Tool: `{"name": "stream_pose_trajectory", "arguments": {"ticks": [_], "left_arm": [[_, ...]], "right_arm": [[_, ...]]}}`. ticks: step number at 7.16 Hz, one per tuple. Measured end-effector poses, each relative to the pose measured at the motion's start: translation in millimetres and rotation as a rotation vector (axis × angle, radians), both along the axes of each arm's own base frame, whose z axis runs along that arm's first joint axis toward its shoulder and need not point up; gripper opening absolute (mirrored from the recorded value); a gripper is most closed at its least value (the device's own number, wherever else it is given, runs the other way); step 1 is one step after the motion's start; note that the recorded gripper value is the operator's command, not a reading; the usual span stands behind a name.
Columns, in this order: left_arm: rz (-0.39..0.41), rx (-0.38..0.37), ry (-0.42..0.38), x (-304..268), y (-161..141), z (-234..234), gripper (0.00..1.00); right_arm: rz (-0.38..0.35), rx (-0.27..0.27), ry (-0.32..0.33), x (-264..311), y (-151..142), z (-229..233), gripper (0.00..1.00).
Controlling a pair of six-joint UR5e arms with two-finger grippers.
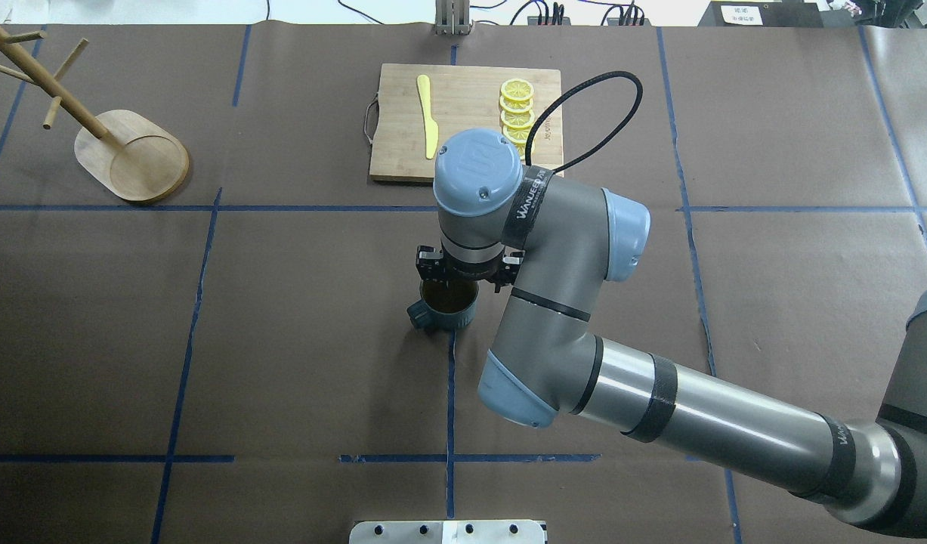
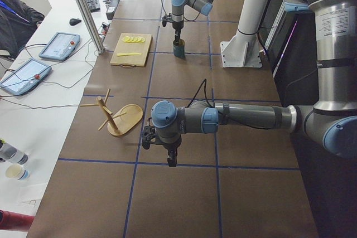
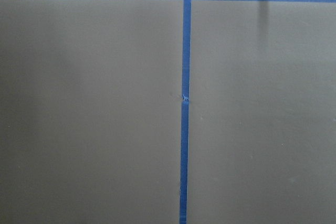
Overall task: Hang cup on storage rack
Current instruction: 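Release the mug upright and raise the right gripper away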
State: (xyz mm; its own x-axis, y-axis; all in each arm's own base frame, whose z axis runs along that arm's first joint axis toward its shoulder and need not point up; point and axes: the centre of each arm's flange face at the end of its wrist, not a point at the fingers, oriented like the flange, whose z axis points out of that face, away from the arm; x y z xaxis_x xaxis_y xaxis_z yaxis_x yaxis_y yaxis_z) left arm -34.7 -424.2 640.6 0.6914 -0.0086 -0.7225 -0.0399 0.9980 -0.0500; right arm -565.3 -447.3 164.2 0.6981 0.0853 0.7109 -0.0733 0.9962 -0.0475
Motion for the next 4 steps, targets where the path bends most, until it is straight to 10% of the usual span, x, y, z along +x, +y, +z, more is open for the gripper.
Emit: {"name": "stream_pose_trajectory", "arguments": {"ticks": [4], "left_arm": [[0.0, 0.013, 0.001, 0.0, -0.7, -6.2, 1.0]], "right_arm": [[-0.04, 0.044, -0.081, 117.0, -61.1, 16.5, 1.0]]}}
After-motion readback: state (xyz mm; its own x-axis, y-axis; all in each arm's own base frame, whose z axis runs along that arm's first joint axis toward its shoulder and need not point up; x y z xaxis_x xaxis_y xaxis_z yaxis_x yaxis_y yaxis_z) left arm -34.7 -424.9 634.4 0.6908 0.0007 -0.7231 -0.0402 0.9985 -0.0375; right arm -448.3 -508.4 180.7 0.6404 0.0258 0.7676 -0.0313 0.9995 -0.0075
